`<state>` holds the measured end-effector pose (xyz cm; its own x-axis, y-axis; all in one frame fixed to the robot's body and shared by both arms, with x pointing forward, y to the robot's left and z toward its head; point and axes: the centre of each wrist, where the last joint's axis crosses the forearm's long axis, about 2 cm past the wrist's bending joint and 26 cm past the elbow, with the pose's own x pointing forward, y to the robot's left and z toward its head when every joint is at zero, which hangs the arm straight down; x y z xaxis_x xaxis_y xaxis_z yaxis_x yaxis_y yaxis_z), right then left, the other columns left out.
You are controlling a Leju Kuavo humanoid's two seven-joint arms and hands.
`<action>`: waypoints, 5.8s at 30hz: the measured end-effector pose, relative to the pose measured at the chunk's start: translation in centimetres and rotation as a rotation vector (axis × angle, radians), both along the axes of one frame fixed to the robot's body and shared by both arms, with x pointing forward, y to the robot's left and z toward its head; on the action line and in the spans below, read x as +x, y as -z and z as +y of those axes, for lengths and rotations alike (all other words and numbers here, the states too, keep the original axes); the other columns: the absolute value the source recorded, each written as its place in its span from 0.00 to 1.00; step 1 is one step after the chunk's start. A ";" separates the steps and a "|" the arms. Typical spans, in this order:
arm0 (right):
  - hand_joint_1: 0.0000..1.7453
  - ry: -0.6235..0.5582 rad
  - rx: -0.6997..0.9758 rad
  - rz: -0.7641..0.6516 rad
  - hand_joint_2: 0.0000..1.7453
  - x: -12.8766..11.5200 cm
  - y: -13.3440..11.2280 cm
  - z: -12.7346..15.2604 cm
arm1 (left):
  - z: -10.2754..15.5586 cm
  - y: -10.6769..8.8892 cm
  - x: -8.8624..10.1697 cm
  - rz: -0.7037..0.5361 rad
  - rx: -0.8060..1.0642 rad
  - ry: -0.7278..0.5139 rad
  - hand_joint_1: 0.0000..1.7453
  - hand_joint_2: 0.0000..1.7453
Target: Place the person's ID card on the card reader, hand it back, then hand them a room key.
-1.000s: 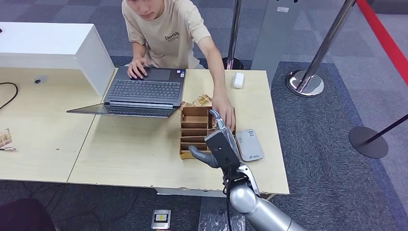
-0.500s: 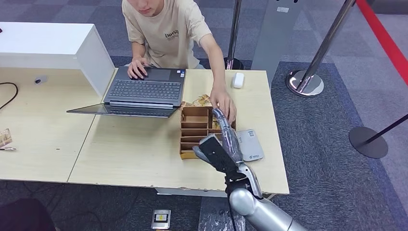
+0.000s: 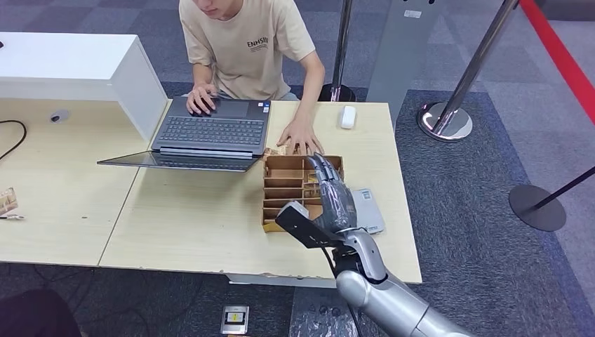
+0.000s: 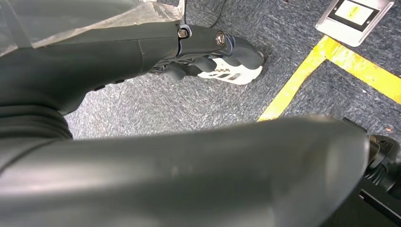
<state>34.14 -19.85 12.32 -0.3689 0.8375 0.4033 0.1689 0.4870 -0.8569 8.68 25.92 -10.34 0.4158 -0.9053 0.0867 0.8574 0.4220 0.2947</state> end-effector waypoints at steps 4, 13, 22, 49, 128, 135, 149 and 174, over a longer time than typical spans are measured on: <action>0.00 0.001 -0.045 0.009 1.00 0.3 0.3 -0.3 | 0.0 0.0 0.1 0.000 0.000 0.001 0.00 0.00; 0.00 0.000 -0.124 0.044 1.00 0.8 0.9 -0.7 | 0.0 0.0 0.1 0.008 -0.004 0.005 0.00 0.00; 0.00 -0.003 -0.174 0.078 1.00 1.8 0.9 -1.1 | 0.0 0.0 0.2 0.010 -0.005 0.006 0.00 0.00; 0.07 0.006 -0.201 0.088 1.00 2.4 0.4 -1.7 | 0.0 0.0 0.2 0.007 -0.013 0.007 0.00 0.00; 0.21 -0.013 -0.415 0.172 1.00 4.9 -0.6 -3.3 | -0.2 -0.2 1.1 0.010 -0.025 0.032 0.00 0.00; 0.25 -0.012 -0.390 0.158 1.00 4.7 -0.4 -3.4 | -0.2 -0.2 1.1 0.010 -0.025 0.033 0.00 0.00; 0.30 0.000 -0.330 0.127 1.00 3.4 0.4 -3.1 | -0.1 -0.2 0.8 0.001 -0.021 0.028 0.00 0.00; 0.16 -0.015 -0.293 0.102 1.00 2.5 0.8 -2.8 | 0.1 -0.2 0.8 -0.005 -0.015 0.023 0.00 0.00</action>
